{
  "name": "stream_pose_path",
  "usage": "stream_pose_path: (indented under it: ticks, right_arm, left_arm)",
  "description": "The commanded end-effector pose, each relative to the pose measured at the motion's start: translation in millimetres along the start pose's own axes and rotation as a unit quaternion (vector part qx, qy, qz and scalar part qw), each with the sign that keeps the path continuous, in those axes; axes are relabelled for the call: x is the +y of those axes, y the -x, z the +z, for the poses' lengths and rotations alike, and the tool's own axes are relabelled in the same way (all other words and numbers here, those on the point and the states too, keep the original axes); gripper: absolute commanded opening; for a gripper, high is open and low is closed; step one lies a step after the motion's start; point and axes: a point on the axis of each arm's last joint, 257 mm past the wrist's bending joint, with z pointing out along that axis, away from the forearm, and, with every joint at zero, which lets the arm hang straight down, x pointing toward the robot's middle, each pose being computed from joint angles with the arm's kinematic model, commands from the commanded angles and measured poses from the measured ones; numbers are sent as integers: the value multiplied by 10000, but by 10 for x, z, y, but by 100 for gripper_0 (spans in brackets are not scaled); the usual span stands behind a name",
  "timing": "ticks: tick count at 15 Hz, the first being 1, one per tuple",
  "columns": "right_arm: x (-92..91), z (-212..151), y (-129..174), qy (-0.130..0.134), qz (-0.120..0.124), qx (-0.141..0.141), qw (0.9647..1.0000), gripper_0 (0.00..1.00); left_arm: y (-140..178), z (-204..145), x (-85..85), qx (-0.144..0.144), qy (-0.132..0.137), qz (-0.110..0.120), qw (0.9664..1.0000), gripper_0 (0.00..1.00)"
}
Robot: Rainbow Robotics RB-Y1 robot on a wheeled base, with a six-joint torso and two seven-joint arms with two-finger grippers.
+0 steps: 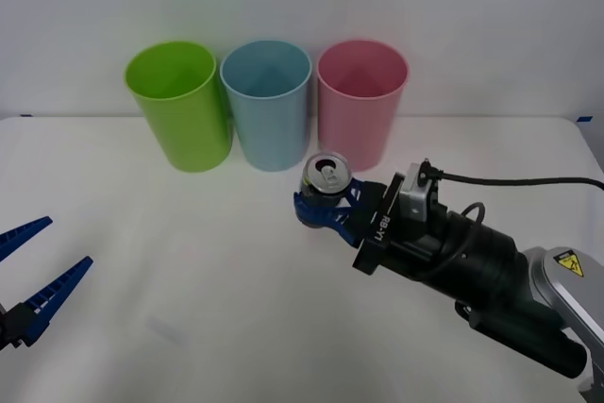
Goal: Grasp the object on the table and drop it into the matching bin: aluminum can to the light blue bin, PET bottle to the pink bin.
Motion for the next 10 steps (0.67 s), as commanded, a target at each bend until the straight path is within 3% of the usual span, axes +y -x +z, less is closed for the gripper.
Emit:
stream_pose_path:
  ticks: [1,6,10]
  right_arm:
    - [-154,158,140,-90,23,-37,9999,0]
    - [-447,544,309,-257,154,-126,9995,0]
    - [-790,948,357,-565,136,-211,9981,0]
  left_arm:
    - [0,0,0,0,0,0,10000,100]
    - [0,0,0,0,0,0,10000,100]
    - [0,0,0,0,0,0,10000,100]
